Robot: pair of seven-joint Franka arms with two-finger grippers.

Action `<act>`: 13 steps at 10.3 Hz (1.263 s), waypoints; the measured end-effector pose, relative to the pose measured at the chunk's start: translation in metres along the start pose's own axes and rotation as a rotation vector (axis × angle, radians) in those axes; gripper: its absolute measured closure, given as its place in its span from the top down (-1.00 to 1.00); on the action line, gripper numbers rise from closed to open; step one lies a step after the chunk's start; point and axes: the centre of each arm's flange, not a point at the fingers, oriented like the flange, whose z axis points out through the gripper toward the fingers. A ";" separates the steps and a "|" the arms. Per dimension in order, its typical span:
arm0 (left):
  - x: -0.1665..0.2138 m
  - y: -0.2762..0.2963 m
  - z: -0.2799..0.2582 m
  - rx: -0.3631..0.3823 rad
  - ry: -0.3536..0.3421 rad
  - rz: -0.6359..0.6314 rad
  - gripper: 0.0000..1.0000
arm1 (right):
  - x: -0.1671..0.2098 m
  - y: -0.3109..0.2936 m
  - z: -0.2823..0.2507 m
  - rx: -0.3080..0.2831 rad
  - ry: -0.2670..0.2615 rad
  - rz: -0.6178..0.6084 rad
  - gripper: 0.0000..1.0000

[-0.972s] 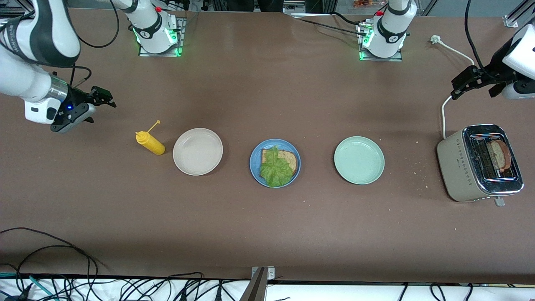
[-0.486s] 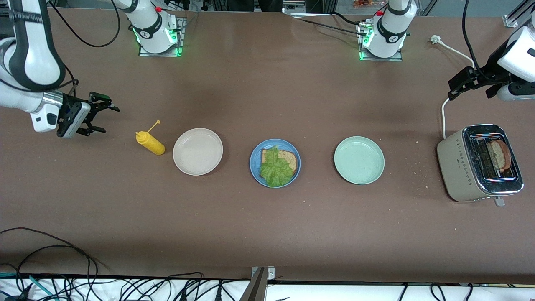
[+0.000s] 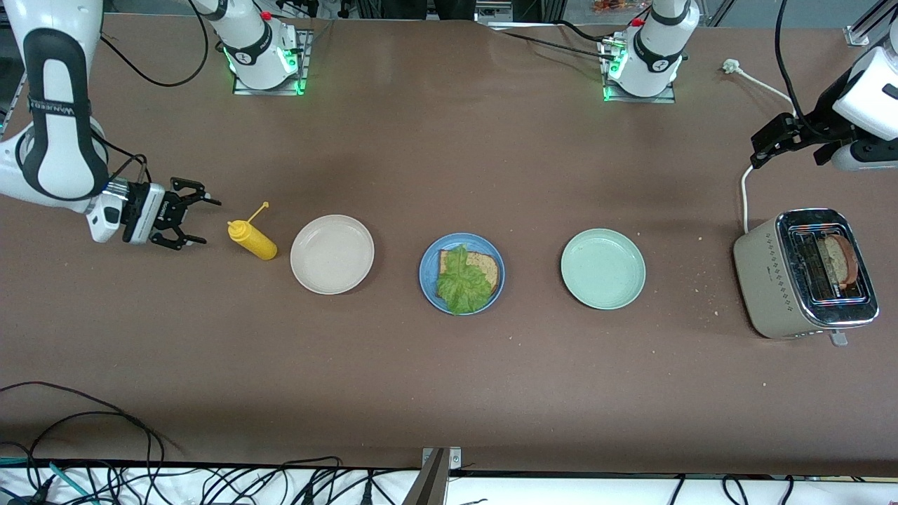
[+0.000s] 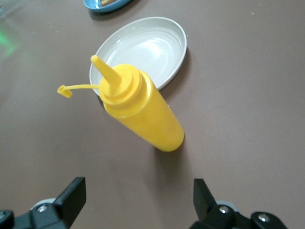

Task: Make sandwich in blue plate with both arms
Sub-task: 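Grasp the yellow mustard bottle with the right gripper, then lift the mustard bottle and tip it nozzle-down with the right gripper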

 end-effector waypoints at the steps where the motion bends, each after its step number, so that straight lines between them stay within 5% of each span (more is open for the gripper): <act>1: 0.000 0.000 0.002 0.001 -0.010 0.000 1.00 | 0.001 0.007 0.010 0.022 0.045 -0.051 1.00; 3: 0.000 0.000 0.004 0.002 -0.017 0.001 1.00 | -0.002 0.020 0.037 0.083 0.137 -0.143 1.00; 9: 0.000 0.000 0.003 0.002 -0.015 0.000 1.00 | 0.011 0.028 0.064 0.171 0.255 -0.271 1.00; 11: 0.000 0.000 0.003 0.002 -0.015 0.000 1.00 | 0.013 0.029 0.061 0.169 0.267 -0.295 0.81; 13: 0.001 0.000 0.002 0.002 -0.015 0.000 1.00 | 0.014 0.030 0.061 0.165 0.273 -0.309 0.30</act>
